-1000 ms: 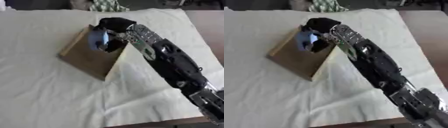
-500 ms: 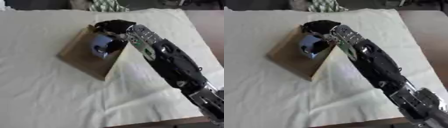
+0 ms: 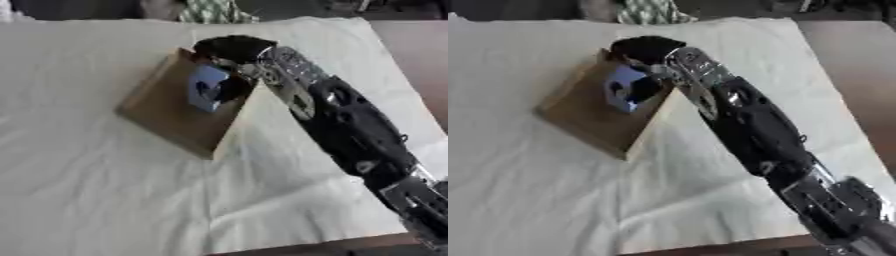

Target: Pick up objects on the table and place them in the box.

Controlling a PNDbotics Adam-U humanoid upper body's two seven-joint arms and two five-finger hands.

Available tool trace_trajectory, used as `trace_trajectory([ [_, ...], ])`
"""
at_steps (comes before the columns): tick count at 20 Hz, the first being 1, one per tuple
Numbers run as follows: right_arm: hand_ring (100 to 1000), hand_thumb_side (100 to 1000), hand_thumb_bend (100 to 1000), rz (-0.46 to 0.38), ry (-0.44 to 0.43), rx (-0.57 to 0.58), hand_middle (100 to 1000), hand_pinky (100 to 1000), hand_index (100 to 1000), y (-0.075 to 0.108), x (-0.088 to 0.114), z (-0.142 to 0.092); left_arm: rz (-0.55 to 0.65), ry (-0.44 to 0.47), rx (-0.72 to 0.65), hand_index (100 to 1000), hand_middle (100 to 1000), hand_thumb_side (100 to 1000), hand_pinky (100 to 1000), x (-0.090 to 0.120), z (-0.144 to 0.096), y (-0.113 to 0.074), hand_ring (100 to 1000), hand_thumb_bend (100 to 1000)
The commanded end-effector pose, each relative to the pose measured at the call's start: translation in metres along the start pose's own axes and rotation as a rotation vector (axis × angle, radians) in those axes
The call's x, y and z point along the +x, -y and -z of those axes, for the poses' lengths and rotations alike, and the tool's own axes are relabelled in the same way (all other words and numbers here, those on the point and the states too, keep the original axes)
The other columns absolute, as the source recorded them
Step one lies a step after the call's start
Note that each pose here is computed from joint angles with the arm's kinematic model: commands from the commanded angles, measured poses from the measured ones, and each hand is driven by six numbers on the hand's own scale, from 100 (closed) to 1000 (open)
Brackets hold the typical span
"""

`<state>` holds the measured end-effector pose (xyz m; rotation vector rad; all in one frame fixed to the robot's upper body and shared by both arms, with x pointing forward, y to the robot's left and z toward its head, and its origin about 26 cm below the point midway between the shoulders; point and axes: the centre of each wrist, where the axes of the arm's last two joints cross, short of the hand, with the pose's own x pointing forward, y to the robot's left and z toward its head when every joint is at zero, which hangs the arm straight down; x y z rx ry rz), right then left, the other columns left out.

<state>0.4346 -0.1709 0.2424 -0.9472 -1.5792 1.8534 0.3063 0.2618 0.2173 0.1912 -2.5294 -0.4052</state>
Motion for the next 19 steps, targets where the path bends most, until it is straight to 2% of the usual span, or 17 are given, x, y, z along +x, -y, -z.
trace_trajectory([
  [1, 960, 772, 100, -0.004, 0.013, -0.068, 961, 914, 938, 0.034, -0.006, -0.021, 0.008, 0.017, -0.003, 682, 550, 670, 601, 0.004, 0.003, -0.003, 695, 341],
  [5, 956, 889, 100, 0.044, 0.038, -0.097, 965, 911, 942, 0.049, -0.006, -0.037, 0.010, 0.016, -0.003, 683, 551, 669, 602, 0.004, 0.003, -0.003, 696, 341],
  [11, 939, 839, 100, 0.069, 0.030, -0.169, 956, 905, 931, 0.068, -0.007, -0.056, 0.013, 0.018, -0.002, 683, 552, 668, 603, 0.005, 0.003, -0.004, 697, 341],
  [16, 944, 920, 100, 0.063, 0.049, -0.252, 978, 913, 946, 0.084, -0.006, -0.082, 0.017, 0.016, -0.006, 683, 553, 667, 603, 0.005, 0.003, -0.004, 698, 342],
  [19, 944, 900, 100, 0.061, 0.072, -0.286, 980, 914, 945, 0.089, -0.005, -0.102, 0.024, 0.019, -0.002, 683, 553, 664, 604, 0.005, 0.003, -0.006, 698, 343],
])
